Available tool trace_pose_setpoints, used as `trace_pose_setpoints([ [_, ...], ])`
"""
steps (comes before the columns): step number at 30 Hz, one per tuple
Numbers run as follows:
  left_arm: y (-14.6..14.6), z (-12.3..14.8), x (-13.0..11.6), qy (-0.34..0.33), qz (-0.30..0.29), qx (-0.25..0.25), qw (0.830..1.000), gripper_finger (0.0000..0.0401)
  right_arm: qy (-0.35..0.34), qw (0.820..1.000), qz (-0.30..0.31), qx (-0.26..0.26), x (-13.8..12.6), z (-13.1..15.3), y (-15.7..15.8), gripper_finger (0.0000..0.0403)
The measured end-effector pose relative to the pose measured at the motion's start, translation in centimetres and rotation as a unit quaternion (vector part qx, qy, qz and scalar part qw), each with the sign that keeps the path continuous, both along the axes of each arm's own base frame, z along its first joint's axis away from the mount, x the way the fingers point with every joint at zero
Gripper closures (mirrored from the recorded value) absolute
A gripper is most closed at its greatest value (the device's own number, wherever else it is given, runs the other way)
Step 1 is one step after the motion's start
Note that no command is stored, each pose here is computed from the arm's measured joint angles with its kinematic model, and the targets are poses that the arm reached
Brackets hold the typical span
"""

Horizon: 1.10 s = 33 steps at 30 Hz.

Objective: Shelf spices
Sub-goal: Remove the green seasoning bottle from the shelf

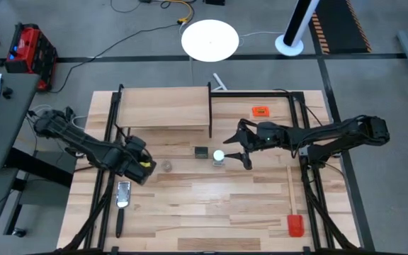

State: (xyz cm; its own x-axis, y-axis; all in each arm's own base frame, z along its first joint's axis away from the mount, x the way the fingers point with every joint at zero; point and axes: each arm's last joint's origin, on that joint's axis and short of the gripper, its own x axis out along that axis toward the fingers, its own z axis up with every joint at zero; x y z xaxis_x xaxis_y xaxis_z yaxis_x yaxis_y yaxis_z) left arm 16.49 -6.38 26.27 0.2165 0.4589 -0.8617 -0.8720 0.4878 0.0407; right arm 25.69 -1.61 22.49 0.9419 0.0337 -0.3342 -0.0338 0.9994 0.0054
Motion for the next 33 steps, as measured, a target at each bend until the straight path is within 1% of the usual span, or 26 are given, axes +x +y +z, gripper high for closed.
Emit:
trace_pose_setpoints([
  [3, 0.4, -1.1, -0.9, 0.003, 0.009, -0.002, 1.0, 0.0218, 0.003, 1.0, 0.0, 0.0, 0.0, -0.1, 0.0, 0.0143],
  [7, 0.7, -2.1, -1.5, 0.01, 0.019, 0.002, 1.0, 0.0218, 0.006, 1.0, 0.0, 0.0, 0.0, -0.1, 0.0, 0.0143],
  [17, 0.9, -4.5, -1.7, 0.004, 0.023, 0.001, 1.0, 0.0218, 0.009, 1.0, -0.001, 0.003, -0.1, -0.2, 0.0, 0.0143],
  [22, 0.9, -4.9, -1.7, -0.001, 0.024, 0.0, 1.0, 0.0217, 0.008, 1.0, -0.001, 0.003, -0.1, -0.2, 0.0, 0.0143],
  [29, 0.8, -4.9, -1.7, -0.002, 0.028, -0.004, 1.0, 0.0173, 0.009, 1.0, -0.001, 0.003, -0.1, -0.2, 0.0, 0.0143],
  [33, 0.8, -4.9, -1.7, -0.001, 0.027, -0.004, 1.0, 0.0164, 0.009, 1.0, -0.001, 0.003, -0.1, -0.2, 0.0, 0.0143],
])
